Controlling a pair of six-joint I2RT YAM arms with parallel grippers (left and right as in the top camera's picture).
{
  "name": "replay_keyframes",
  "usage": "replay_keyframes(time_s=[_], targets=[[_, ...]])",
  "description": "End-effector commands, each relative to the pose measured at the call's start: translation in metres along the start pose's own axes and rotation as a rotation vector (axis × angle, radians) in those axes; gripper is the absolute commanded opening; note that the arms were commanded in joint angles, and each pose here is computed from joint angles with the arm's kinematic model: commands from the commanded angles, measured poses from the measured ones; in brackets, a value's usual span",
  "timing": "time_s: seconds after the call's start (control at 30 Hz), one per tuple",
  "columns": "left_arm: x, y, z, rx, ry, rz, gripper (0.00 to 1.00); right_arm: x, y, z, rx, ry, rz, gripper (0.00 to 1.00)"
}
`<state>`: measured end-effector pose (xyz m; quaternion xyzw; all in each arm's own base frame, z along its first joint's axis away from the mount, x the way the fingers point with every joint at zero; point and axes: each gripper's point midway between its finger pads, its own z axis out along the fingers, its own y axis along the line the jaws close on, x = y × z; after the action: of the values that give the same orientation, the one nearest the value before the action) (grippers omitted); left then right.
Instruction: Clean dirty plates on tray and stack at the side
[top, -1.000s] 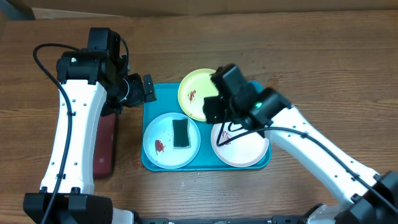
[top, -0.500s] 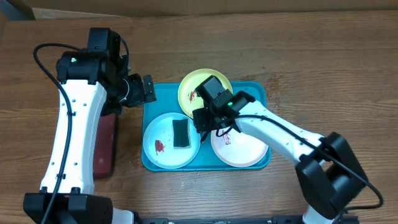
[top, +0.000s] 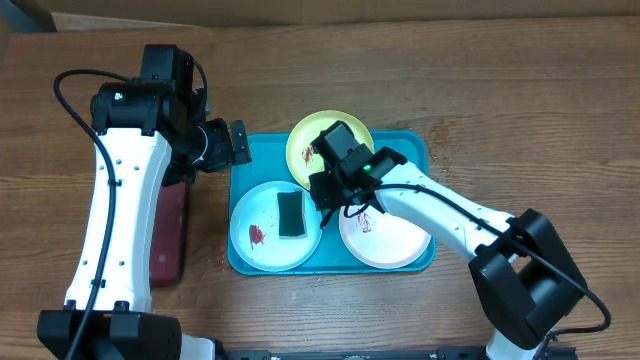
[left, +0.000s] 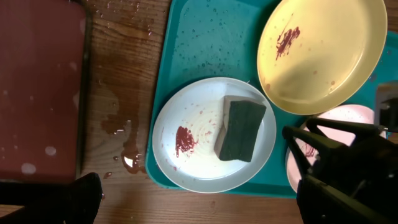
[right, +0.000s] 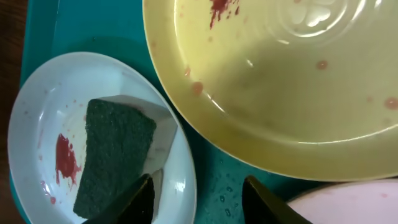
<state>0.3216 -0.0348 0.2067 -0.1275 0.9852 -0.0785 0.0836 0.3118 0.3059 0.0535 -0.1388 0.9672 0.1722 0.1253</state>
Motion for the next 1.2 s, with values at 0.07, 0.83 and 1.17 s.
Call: replay_keyframes(time_s=[0.07, 0.83, 1.17], targets=[[-0.001, 0.001, 0.002, -0.005, 0.005, 0.017, 1.00, 0.021, 0.007, 0.029, 0.020, 0.060, -0.039, 0.48], [0.012, -0.018, 0.016, 0.083, 0.062, 0.105, 1.00, 0.031, -0.007, 0.044, 0.103, 0.086, -0.046, 0.18], [0.043, -0.032, 0.083, 0.243, 0.174, 0.106, 0.99, 0.031, -0.002, 0.044, 0.073, 0.091, -0.044, 0.12]])
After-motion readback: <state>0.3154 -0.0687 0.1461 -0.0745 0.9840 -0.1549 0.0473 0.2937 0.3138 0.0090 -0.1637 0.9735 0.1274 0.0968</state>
